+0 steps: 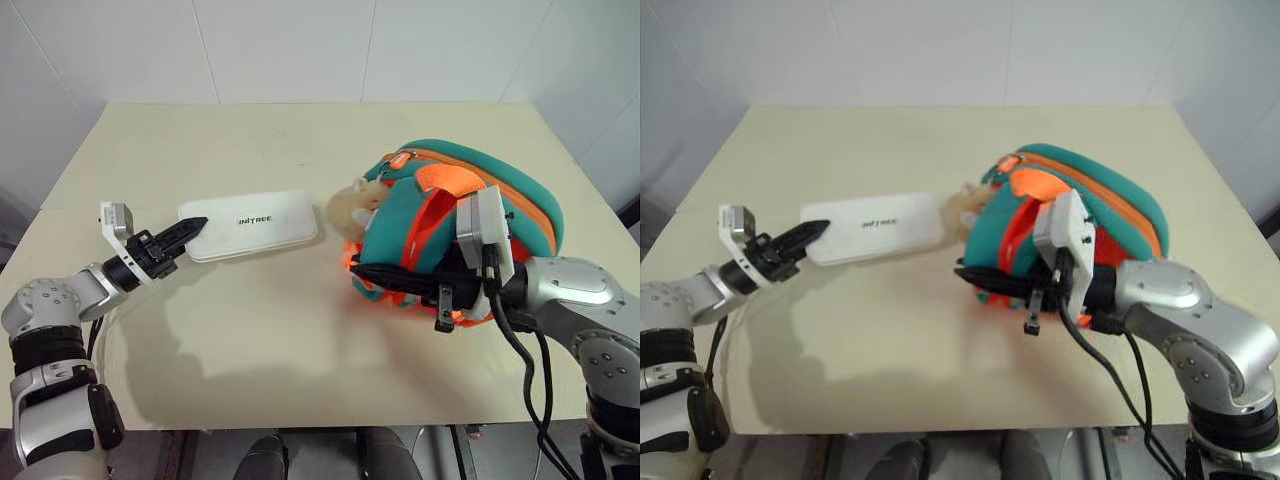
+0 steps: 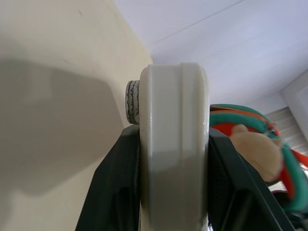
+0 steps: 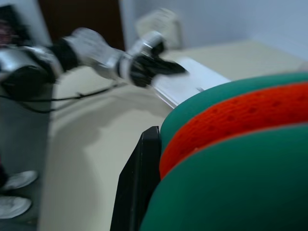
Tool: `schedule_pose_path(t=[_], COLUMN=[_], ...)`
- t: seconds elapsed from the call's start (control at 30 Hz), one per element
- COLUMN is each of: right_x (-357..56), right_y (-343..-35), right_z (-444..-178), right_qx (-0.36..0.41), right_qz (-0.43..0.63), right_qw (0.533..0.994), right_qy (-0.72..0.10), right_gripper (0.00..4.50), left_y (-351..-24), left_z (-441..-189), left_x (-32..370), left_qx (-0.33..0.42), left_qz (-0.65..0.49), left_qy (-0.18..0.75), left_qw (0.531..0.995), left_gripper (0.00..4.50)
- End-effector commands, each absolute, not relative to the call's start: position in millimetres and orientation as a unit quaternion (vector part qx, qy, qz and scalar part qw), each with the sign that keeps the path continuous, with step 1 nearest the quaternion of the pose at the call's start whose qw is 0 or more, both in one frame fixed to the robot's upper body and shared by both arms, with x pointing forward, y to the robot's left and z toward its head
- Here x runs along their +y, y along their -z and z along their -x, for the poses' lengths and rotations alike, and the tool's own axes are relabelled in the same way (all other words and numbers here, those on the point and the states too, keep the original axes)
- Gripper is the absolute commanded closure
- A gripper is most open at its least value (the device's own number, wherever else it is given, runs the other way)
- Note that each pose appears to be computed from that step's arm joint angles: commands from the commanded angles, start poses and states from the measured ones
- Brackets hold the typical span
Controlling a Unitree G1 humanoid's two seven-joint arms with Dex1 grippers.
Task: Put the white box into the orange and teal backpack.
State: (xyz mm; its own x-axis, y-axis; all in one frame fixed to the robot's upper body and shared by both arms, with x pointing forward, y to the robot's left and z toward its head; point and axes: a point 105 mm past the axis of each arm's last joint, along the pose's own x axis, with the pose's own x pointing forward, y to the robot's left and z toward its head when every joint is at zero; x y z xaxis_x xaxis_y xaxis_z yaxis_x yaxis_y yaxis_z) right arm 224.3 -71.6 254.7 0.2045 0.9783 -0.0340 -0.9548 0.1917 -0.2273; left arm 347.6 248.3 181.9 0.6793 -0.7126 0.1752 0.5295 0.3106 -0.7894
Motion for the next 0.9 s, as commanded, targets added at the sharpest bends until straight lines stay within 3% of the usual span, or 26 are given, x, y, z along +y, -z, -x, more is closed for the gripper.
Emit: schedule_pose_path(t=[0.03,0.47,0.9], right_x=[-66,-84,-98], right_y=[-263,-249,-220], right_z=[-199,-164,-182], right_qx=[-0.072,-0.02,0.006], right_qz=[0.133,0.177,0.172], right_qw=[0.716,0.61,0.615], right_qy=[-0.682,-0.772,-0.77], right_gripper=[3.96,3.96,3.96], left_y=[-200,-220,-285], left_z=[-346,-331,-292], left_x=[258,274,254], left_qx=[0.075,0.065,-0.003], left_qz=[0.425,0.381,0.224], left_qy=[0.399,0.429,0.547], left_qw=[0.809,0.816,0.807], left_gripper=[3.18,3.18,3.18])
